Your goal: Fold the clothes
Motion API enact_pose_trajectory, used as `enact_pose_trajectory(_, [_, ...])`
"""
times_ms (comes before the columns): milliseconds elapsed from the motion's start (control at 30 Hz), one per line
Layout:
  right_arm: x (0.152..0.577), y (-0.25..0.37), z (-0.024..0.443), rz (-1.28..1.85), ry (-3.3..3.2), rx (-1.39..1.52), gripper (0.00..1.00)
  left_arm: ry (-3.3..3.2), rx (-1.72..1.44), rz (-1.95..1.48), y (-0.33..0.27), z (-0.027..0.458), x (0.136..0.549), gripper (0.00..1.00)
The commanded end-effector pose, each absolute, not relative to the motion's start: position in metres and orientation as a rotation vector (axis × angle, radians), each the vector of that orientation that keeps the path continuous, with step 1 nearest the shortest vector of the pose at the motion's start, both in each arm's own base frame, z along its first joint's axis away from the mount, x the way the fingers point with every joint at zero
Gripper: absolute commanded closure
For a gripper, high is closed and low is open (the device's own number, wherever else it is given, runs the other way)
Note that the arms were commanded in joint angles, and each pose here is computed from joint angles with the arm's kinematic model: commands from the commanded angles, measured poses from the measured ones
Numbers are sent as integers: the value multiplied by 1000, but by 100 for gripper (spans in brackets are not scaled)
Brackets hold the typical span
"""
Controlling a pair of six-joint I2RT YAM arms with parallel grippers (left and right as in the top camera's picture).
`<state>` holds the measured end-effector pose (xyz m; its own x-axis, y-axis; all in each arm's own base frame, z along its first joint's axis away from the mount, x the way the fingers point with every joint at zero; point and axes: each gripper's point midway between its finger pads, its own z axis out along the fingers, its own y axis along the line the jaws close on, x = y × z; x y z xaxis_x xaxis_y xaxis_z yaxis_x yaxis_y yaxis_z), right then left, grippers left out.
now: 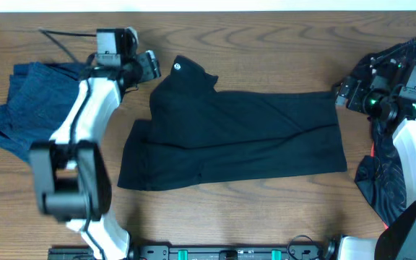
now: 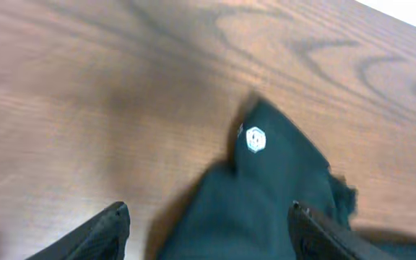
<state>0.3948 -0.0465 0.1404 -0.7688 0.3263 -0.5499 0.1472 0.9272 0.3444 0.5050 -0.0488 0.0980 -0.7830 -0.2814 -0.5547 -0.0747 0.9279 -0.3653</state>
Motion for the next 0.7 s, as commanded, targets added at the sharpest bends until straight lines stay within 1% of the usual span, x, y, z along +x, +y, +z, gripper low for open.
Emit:
enact_pose_trajectory(0, [393, -38, 140, 410, 2460, 313, 8, 2450, -199, -554, -68, 73, 520, 28])
enact_pose_trajectory(233, [388, -36, 137, 416, 2483, 323, 8, 2462, -168, -580, -89, 28, 531, 28])
enact_pose_trajectory(400, [388, -36, 137, 416, 2485, 324, 9, 2485, -124, -596, -110, 16, 527, 29])
enact_pose_trajectory(467, [388, -36, 137, 416, 2485, 324, 9, 2497, -110, -599, -116, 13, 524, 32])
enact_pose_trajectory(500, [388, -36, 137, 416, 2485, 324, 9, 2503, -110, -590, -117, 12, 523, 37])
enact_pose_trajectory(633, [387, -38, 136, 402, 2487, 328, 10, 2525, -119, -555, -116, 8, 520, 73])
enact_pose_trajectory(667, [387, -40, 135, 385, 2490, 334, 9, 2530, -123, -553, -115, 7, 519, 79])
